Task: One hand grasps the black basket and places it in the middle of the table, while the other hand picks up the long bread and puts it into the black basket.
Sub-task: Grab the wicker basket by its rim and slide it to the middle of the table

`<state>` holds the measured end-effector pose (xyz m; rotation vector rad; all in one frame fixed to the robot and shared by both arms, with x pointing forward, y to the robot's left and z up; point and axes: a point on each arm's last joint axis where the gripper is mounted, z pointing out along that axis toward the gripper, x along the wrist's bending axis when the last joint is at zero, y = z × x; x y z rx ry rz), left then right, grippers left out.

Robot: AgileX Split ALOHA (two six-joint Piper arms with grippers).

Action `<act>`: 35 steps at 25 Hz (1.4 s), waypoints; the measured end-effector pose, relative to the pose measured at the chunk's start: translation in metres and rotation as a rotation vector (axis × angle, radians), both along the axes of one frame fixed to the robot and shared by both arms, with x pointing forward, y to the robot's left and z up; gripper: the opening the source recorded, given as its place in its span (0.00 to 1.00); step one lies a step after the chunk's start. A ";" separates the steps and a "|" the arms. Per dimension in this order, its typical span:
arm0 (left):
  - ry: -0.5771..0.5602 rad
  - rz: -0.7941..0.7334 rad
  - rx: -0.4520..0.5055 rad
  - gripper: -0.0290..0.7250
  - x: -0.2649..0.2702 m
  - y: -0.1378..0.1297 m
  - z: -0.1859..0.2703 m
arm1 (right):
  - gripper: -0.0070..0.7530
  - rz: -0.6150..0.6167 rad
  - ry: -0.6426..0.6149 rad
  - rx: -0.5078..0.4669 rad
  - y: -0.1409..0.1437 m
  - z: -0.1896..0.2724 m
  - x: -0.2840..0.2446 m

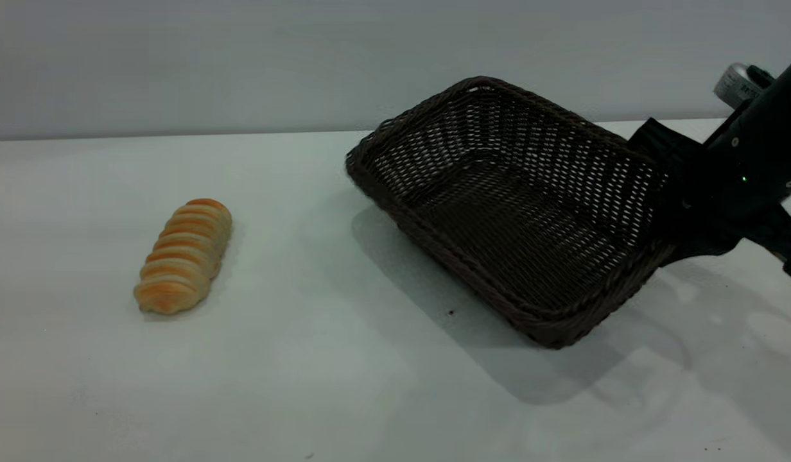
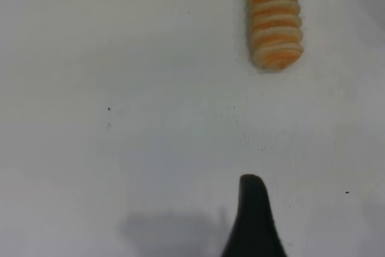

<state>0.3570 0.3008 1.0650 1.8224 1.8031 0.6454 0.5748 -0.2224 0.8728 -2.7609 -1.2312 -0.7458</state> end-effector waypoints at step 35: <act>0.026 -0.002 0.000 0.82 -0.002 0.000 -0.001 | 0.15 0.980 0.017 -0.039 0.055 -0.005 0.098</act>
